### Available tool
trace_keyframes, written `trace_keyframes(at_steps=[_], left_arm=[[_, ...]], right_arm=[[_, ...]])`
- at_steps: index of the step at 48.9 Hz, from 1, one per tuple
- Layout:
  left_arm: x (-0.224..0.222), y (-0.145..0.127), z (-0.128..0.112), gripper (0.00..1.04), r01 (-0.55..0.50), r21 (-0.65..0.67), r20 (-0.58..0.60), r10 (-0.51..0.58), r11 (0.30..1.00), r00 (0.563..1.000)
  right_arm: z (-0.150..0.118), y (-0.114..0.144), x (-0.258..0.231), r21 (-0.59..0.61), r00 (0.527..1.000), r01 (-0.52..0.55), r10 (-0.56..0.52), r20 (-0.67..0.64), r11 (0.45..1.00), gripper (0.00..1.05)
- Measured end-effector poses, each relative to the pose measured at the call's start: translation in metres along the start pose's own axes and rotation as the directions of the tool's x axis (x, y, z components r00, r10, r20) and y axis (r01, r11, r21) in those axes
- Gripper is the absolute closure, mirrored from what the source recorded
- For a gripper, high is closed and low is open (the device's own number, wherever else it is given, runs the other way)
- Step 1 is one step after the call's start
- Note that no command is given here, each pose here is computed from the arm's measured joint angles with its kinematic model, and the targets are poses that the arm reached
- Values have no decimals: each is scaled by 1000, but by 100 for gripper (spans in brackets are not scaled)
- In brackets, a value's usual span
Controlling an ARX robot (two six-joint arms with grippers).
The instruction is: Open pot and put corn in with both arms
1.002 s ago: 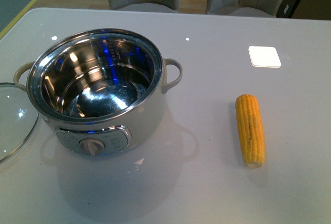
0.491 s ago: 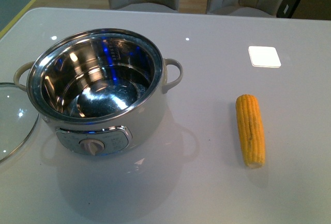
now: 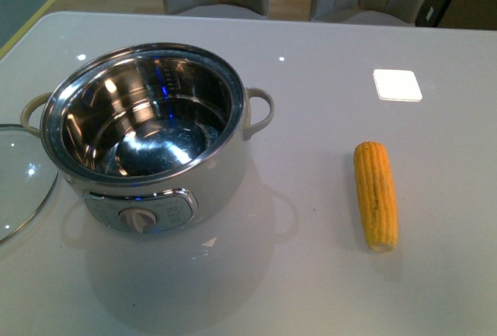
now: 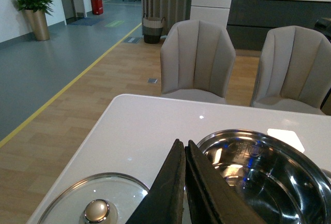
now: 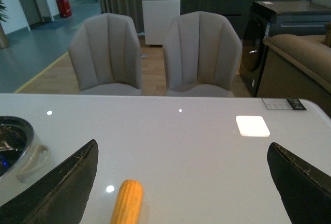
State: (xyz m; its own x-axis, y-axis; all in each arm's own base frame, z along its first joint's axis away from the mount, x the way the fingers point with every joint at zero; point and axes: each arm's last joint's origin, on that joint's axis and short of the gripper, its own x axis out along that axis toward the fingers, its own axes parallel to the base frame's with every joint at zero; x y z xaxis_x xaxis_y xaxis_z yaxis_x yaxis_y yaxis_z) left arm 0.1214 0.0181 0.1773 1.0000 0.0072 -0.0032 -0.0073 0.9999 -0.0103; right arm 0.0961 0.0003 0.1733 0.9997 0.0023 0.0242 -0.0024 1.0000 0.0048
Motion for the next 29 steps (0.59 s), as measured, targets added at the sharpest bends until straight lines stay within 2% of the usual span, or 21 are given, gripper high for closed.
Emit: trace_keyframes(at_steps=[12, 15, 29], left_arm=[[-6, -12, -7, 101, -24, 2, 12, 24, 1000, 1000], [-8, -17, -7, 101, 12, 3, 18, -12, 1000, 1000], [-14, -18, -7, 101, 5, 3, 16, -5, 1000, 1000]], right_arm=[[0, 0, 0, 0, 1000, 0, 0, 0, 1000, 9], [0, 0, 0, 0, 1000, 0, 0, 0, 1000, 9], [0, 0, 0, 0, 1000, 1, -1, 0, 1000, 9]])
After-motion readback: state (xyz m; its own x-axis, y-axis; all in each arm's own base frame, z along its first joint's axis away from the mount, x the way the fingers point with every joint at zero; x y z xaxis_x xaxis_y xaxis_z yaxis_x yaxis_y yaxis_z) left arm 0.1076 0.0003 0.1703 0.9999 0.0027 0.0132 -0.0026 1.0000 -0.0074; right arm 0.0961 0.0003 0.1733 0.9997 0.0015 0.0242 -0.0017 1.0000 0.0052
